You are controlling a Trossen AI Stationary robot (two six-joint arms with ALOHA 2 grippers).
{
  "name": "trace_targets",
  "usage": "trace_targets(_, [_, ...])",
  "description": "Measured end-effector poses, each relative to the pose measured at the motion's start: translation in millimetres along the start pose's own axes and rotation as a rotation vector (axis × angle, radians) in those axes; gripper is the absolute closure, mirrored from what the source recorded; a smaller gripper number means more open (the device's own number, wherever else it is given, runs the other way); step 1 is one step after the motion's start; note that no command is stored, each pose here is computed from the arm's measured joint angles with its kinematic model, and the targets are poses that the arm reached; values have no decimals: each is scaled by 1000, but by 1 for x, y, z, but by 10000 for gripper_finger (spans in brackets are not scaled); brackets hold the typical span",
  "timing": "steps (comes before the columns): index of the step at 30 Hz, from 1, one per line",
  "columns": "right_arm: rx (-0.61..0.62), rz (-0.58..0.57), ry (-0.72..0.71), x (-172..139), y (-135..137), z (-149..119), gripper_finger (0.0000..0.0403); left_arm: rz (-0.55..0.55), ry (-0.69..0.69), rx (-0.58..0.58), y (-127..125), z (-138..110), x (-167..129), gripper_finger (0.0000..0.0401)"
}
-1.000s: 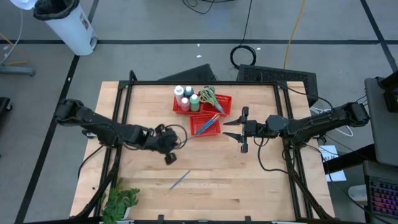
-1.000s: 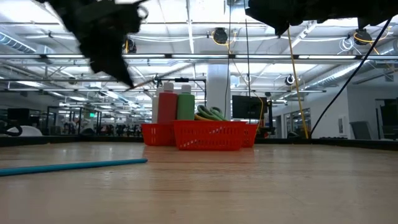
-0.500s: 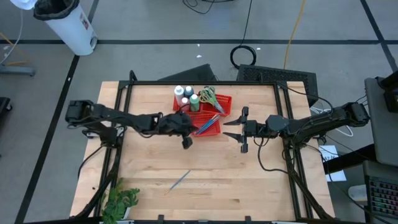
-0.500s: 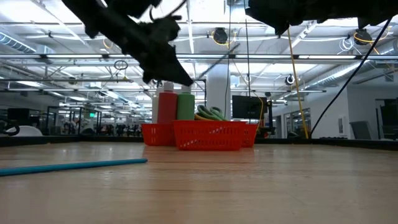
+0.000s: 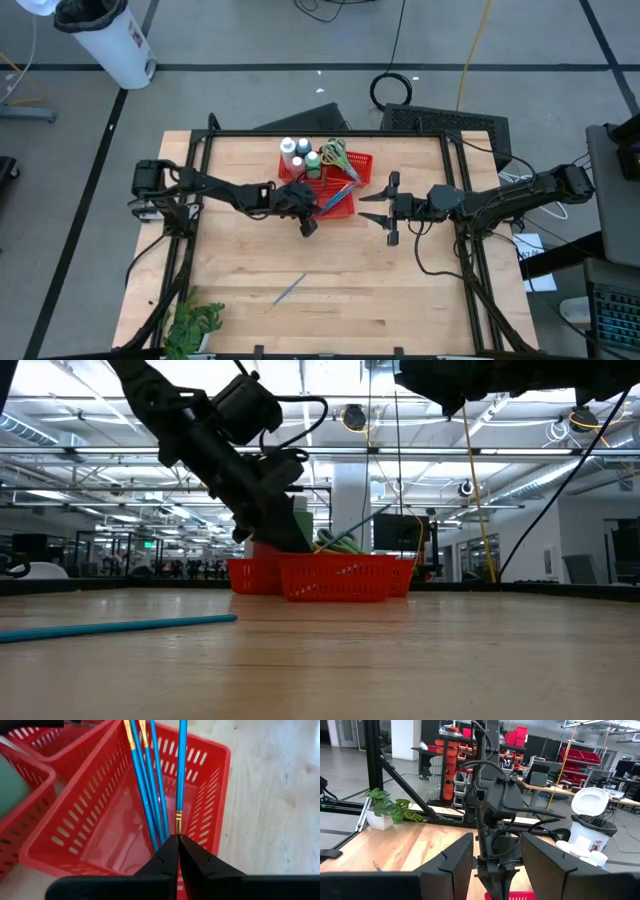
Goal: Pick & Place Paint Supplies
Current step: Put the blue paint brush into the bottom red bin
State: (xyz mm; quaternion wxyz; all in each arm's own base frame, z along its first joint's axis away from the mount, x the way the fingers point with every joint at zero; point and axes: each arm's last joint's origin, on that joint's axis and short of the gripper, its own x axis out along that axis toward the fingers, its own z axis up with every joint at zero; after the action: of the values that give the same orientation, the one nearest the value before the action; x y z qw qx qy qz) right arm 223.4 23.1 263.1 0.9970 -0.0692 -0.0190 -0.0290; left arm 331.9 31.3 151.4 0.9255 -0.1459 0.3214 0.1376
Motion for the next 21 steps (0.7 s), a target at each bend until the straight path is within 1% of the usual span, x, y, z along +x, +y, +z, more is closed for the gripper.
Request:
trace_targets(7, [1,0,0,0,0,0,245,4,-3,-5,0,0,0,369])
trace_targets(11, [1,0,0,0,0,0,245,23,-9,-7,1,0,0,345])
trace_targets(16, [1,0,0,0,0,0,245,45,-16,-7,1,2,-4,293])
trace_targets(18, [1,0,0,0,0,0,245,12,-13,2,-2,9,-12,268])
trace_targets(21, [0,0,3,0,0,0,245,-57,23,54,-12,20,-35,232])
